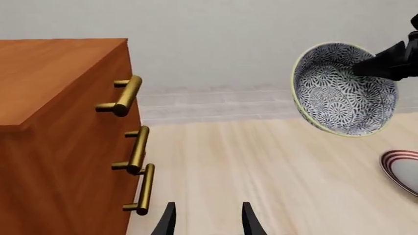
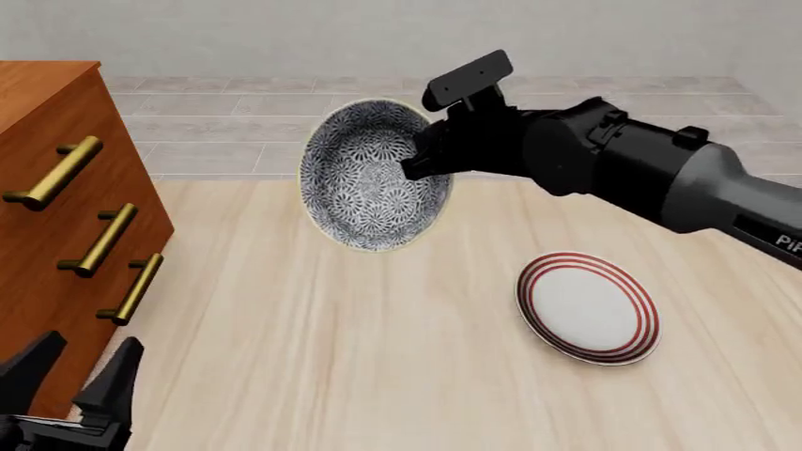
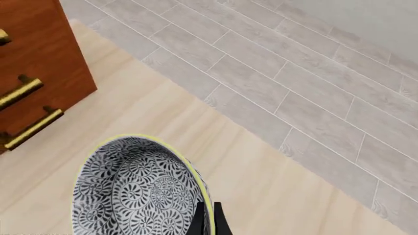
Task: Put the bowl on top of the cabinet.
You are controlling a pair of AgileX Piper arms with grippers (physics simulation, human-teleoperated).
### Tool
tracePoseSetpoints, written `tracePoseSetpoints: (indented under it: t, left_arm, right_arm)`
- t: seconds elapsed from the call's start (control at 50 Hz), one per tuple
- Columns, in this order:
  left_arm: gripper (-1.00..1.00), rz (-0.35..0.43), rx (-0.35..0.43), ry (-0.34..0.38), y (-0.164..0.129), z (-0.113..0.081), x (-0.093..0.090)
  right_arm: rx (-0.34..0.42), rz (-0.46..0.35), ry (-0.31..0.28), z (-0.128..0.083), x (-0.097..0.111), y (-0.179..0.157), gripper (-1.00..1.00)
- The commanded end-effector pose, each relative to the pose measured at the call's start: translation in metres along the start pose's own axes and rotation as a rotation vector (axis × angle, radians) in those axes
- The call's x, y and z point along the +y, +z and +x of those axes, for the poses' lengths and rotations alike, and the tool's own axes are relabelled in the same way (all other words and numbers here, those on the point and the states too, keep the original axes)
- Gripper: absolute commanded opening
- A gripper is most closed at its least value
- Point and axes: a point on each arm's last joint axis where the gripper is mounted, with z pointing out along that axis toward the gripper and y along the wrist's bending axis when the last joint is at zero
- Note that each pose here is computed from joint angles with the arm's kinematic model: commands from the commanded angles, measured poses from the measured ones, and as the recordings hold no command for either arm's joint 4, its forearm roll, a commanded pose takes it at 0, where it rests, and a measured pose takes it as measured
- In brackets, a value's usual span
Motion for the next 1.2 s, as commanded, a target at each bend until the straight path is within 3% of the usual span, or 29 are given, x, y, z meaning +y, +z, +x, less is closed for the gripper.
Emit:
tracePoseSetpoints:
  t: [0.02, 0.1, 0.24, 0.48, 0.66, 0.88, 1.12, 1.16, 1.2]
  left_arm:
    - [1.0, 0.045, 0.007, -0.024, 0.008, -0.001, -0.004]
    - [1.0, 0.087, -0.009, -0.033, 0.01, -0.005, -0.007]
    - [1.0, 0.179, -0.044, -0.087, 0.019, -0.031, -0.016]
    - [1.0, 0.268, -0.088, -0.08, 0.031, -0.057, -0.027]
    - [1.0, 0.325, -0.085, -0.091, 0.034, -0.068, -0.034]
    - [1.0, 0.401, -0.053, -0.191, 0.044, -0.072, -0.047]
    - [1.0, 0.459, -0.041, -0.243, 0.052, -0.079, -0.058]
    - [1.0, 0.479, -0.031, -0.287, 0.055, -0.08, -0.063]
    - [1.0, 0.479, -0.033, -0.276, 0.056, -0.081, -0.063]
  right_arm:
    - [-0.013, -0.013, 0.003, -0.001, 0.005, -0.001, -1.0]
    - [-0.013, -0.014, 0.001, -0.001, 0.006, -0.002, -1.0]
    - [-0.011, -0.014, -0.015, 0.006, 0.006, -0.004, -1.0]
    - [-0.009, -0.013, -0.023, 0.007, 0.006, -0.004, -1.0]
    - [-0.011, -0.018, -0.03, 0.009, 0.009, -0.004, -1.0]
    - [-0.016, -0.019, -0.046, 0.007, 0.009, -0.008, -1.0]
    - [-0.018, -0.028, -0.058, 0.007, 0.013, -0.011, -1.0]
    - [-0.022, -0.032, -0.065, 0.006, 0.015, -0.015, -1.0]
    - [-0.022, -0.033, -0.067, 0.006, 0.015, -0.015, -1.0]
